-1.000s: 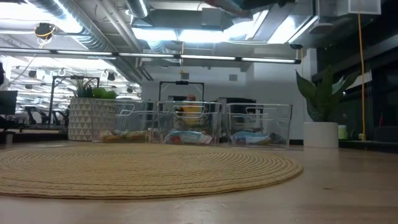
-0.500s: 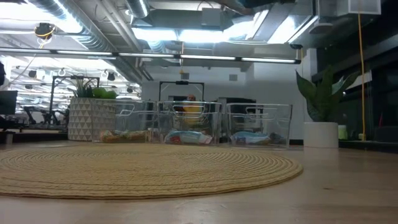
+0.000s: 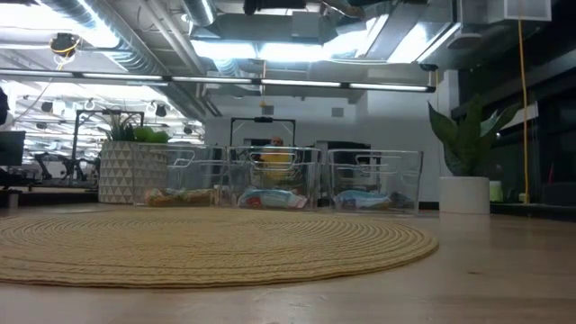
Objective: Pick and place Granola Bars by type
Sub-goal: Put the red granola bar into the middle transparent bin
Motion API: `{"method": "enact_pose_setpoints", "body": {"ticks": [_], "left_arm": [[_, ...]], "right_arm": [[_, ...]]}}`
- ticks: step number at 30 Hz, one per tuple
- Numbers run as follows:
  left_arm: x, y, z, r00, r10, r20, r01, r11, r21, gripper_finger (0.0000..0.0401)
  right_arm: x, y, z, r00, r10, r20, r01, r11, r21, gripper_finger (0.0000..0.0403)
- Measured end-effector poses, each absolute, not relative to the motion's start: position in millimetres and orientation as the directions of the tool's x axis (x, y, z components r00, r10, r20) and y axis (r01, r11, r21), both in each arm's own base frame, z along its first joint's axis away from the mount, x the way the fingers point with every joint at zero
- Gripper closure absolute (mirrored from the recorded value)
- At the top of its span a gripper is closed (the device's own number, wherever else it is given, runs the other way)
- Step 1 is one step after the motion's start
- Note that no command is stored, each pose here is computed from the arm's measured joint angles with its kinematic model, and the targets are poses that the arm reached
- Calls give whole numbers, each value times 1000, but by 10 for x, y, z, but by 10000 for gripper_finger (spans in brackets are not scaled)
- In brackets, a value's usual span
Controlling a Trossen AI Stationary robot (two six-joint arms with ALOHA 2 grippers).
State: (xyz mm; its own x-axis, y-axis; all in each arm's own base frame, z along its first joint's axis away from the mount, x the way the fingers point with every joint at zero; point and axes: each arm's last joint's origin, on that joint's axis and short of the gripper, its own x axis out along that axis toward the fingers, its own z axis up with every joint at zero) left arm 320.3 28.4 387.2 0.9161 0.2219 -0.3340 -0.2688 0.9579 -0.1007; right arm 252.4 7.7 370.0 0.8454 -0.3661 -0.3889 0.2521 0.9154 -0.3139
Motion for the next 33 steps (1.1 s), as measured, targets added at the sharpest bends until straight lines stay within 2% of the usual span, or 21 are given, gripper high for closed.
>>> {"method": "enact_pose_setpoints", "body": {"ticks": [7, 14, 19, 33], "left_arm": [[3276, 288, 3821, 917, 215, -337, -262, 959, -103, 129], [3282, 301, 3815, 925, 171, -340, -225, 966, -128, 221], [3301, 293, 3871, 949, 138, -284, -185, 972, -146, 287], [3309, 276, 3893, 960, 104, -261, -149, 976, -157, 389]], "right_arm": [[2534, 78, 3719, 854, -367, -370, 252, 912, -323, 398], [2541, 78, 3735, 860, -367, -355, 256, 911, -323, 398], [2541, 78, 3735, 860, -367, -355, 256, 911, -323, 398], [2542, 82, 3735, 864, -358, -355, 248, 915, -318, 398]]}}
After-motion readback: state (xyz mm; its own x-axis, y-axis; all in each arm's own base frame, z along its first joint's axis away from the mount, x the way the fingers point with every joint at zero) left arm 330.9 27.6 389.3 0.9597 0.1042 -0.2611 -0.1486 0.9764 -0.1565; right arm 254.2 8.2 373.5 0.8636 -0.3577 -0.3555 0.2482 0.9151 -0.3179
